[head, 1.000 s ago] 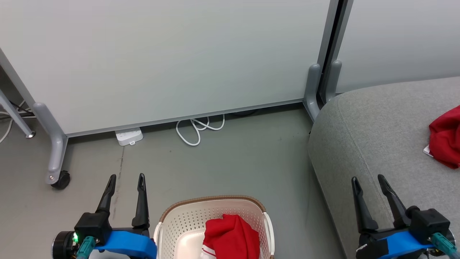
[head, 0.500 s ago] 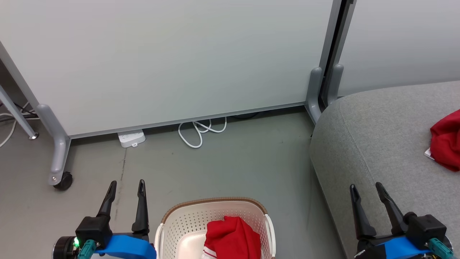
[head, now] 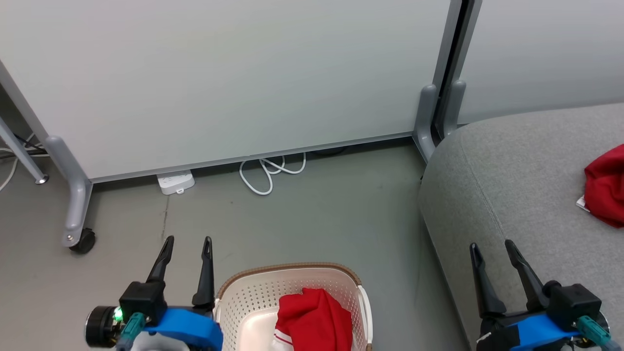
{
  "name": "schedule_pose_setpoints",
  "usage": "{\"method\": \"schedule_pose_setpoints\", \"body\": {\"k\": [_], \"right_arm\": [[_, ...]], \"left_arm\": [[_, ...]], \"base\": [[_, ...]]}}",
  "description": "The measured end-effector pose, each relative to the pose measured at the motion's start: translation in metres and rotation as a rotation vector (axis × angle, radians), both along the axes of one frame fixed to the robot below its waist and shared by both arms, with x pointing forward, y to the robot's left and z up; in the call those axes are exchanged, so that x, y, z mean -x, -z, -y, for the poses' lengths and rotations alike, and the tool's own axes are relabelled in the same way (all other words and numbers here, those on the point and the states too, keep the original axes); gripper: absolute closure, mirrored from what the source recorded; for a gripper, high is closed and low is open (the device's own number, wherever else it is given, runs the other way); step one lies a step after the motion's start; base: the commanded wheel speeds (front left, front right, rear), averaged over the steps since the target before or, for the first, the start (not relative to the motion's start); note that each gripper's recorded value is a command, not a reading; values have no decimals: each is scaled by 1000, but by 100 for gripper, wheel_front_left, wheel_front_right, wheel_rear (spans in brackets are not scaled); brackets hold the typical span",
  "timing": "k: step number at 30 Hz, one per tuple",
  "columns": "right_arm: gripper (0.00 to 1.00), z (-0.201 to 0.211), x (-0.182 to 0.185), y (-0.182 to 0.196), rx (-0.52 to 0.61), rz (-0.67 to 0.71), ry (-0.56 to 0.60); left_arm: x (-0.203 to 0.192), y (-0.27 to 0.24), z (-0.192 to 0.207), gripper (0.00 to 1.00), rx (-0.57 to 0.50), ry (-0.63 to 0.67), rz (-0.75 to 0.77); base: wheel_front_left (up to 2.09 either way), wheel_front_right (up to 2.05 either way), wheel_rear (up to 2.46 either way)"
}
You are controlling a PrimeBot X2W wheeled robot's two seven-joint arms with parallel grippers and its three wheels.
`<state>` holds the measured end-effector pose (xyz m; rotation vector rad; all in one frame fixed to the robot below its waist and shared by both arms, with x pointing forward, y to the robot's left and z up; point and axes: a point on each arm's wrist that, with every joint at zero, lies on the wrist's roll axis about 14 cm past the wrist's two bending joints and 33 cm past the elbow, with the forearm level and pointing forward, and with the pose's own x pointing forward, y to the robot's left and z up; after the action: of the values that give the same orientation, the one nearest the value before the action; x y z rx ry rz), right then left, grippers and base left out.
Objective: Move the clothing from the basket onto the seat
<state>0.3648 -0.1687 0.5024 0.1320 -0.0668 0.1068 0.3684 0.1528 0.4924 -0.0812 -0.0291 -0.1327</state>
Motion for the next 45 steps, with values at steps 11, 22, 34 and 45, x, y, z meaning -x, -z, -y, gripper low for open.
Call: {"method": "schedule_pose_setpoints", "body": {"k": [11, 22, 34, 45], "right_arm": [[0, 4, -25, -11, 22, 31, -4], [0, 7, -77, -4, 51, 29, -9], [0, 17, -122, 41, 85, -44, 2], [0, 19, -154, 86, 121, -98, -15]], "left_arm": [[-36, 26, 54, 0, -61, 194, -83], [-78, 103, 97, 0, -146, 410, -288], [-89, 224, 106, 0, -248, 554, -588], [-78, 316, 97, 0, -332, 637, -805]], "base": [[0, 0, 0], [0, 0, 0], [0, 0, 0], [0, 0, 0]]}}
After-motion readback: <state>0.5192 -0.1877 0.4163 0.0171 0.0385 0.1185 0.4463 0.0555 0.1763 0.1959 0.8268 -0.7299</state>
